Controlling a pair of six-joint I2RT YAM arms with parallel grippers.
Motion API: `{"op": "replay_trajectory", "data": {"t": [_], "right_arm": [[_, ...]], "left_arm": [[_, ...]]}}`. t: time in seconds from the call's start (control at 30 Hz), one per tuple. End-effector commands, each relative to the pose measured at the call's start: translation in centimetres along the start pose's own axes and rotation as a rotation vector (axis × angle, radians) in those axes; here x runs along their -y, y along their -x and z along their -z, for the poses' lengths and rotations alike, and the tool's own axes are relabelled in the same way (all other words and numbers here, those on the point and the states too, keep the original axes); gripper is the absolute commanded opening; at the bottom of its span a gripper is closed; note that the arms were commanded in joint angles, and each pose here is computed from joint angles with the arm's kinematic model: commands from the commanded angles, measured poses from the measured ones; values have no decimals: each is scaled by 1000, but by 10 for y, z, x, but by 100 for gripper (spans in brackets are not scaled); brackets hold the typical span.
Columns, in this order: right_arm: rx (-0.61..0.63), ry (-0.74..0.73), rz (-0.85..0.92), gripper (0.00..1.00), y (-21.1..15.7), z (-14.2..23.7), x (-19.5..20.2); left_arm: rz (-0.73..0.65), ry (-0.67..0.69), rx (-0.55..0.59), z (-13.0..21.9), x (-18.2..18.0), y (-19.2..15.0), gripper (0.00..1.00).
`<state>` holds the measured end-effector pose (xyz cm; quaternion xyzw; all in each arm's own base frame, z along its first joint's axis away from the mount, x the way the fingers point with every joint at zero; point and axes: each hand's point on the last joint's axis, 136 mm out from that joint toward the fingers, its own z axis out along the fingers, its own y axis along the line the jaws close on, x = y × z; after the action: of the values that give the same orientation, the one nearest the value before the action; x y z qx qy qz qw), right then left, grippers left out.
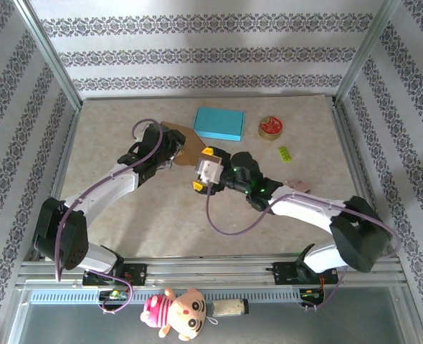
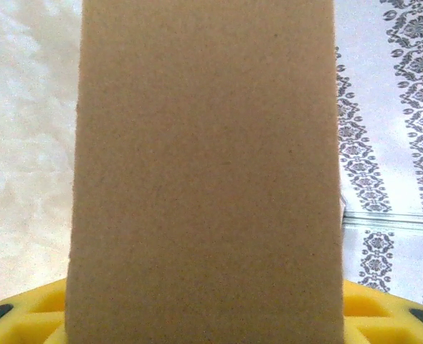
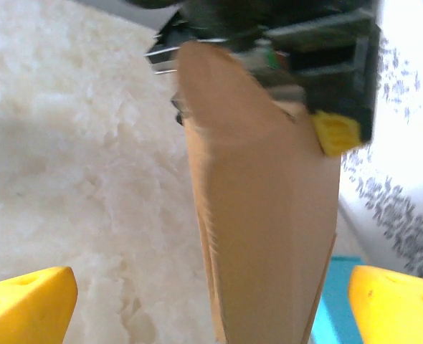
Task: Fold the paper box
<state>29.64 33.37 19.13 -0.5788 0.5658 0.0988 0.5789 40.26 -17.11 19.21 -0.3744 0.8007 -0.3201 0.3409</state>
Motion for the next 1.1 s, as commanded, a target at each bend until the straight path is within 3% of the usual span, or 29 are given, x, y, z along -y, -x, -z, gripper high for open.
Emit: {"op": "replay_trajectory", "data": {"t": [0.0,0.1,0.33,0.47,0.57,0.73,0.9,1.07], "right_arm": [[-26,-213,246,97,8,-15,40],[-40,-331,262,98,1,-28,61],[-44,-321,273,94,-12,-56,59],[-44,-324,288,84,-15,-63,57],[-53,-311,302,70,-21,-63,52],[-55,-305,310,60,-26,-62,47],[-51,-303,306,50,-25,-57,47],[-61,-301,299,47,-28,-49,47]], "left_arm": [[56,-46,22,11,11,9,40],[64,-44,26,14,8,11,39],[81,-52,46,24,7,17,39],[101,-55,49,27,5,20,39],[121,-76,20,28,6,16,40],[161,-109,8,31,8,17,40],[158,-124,8,33,12,19,54],[89,-186,2,37,27,22,68]]}}
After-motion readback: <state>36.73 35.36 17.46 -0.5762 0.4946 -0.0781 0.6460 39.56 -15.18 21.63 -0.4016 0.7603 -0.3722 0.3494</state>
